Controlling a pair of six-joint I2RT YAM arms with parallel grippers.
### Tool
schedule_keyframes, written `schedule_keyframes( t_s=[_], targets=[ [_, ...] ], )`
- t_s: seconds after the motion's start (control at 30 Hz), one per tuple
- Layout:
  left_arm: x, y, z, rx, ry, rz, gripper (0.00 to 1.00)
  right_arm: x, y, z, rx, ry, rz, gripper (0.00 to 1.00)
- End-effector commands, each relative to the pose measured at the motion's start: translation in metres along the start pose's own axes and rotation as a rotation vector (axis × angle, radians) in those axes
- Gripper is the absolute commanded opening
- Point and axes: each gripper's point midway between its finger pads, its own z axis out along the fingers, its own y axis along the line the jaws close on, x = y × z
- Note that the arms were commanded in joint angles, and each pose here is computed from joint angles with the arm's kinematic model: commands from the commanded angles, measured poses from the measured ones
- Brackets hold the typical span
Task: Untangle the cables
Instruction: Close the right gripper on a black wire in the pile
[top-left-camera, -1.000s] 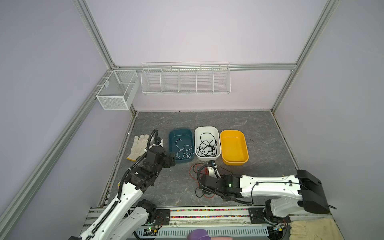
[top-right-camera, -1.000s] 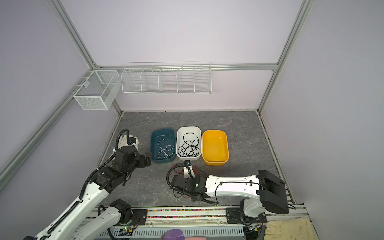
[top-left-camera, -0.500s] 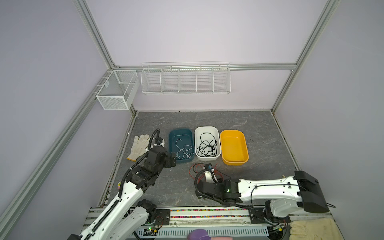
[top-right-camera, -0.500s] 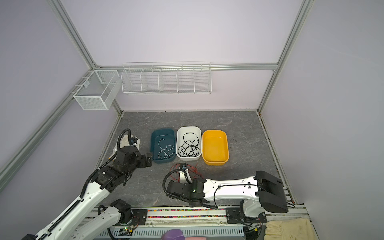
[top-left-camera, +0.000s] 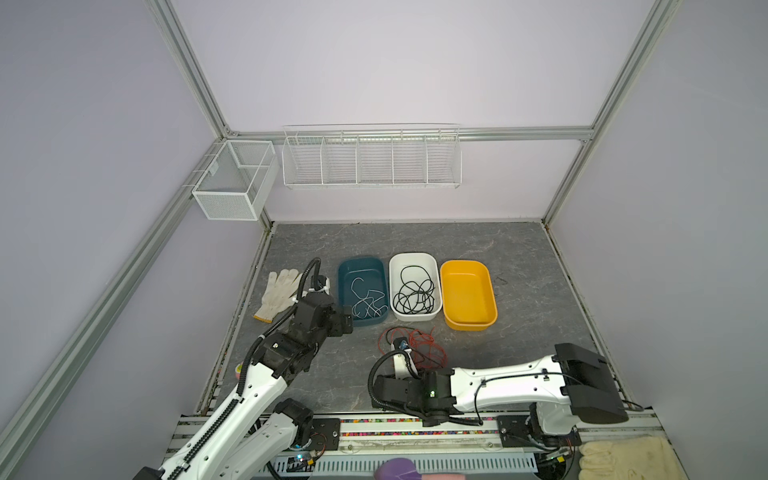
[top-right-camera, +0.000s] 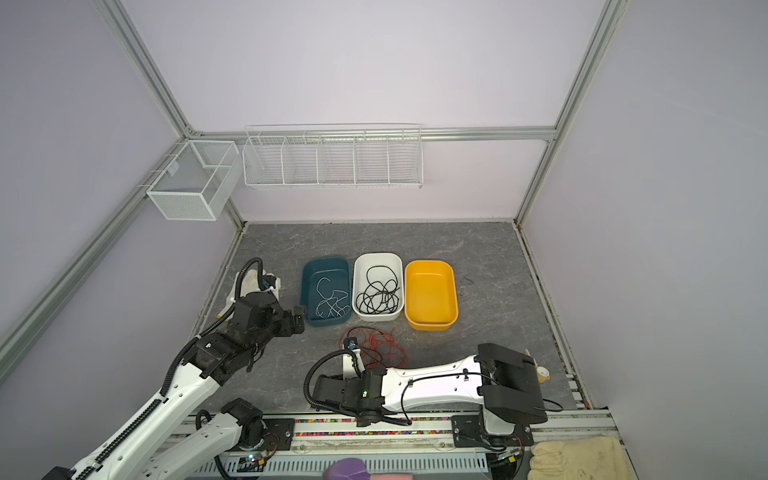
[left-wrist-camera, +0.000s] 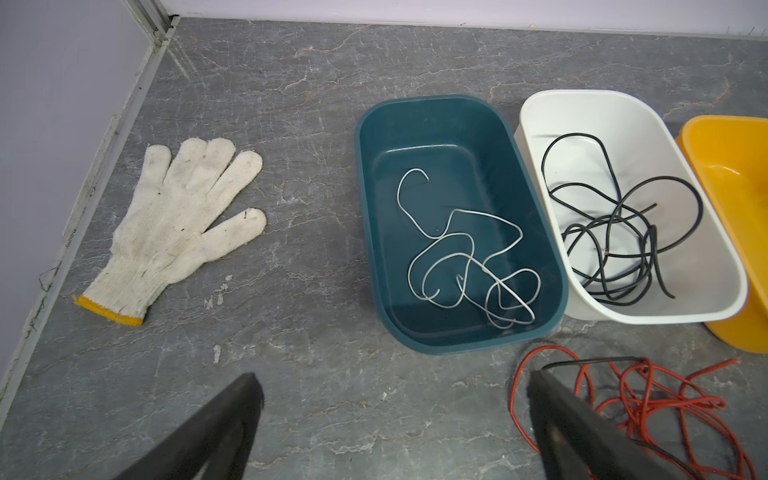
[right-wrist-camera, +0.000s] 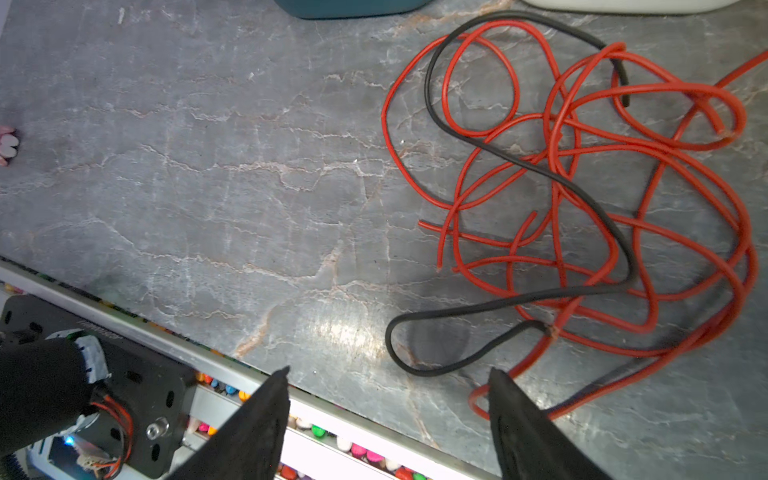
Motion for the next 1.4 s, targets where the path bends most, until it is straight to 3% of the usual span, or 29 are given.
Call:
schedule_keyframes(
  t_s=[0.0,0.6,1.03,1.37],
  targets=[
    [0.004,0.003,0.001,-0.019,0.009,0.023,0.99,0.000,0.012,0.008,-0.023,0.015,0.054,0.70],
    [0.004,0.002,0.001,-0.018,0.009,0.025,0.99,0.006,0.001,0.047,0.015,0.062,0.095,0.47],
    [0.005,0.002,0.002,-0.018,0.012,0.028,0.99,0.003,-0.010,0.054,0.092,0.038,0.078,0.45],
    [0.005,0.001,0.002,-0.015,0.012,0.029,0.99,-0.003,-0.016,0.051,0.083,-0.001,0.082,0.21]
  ],
)
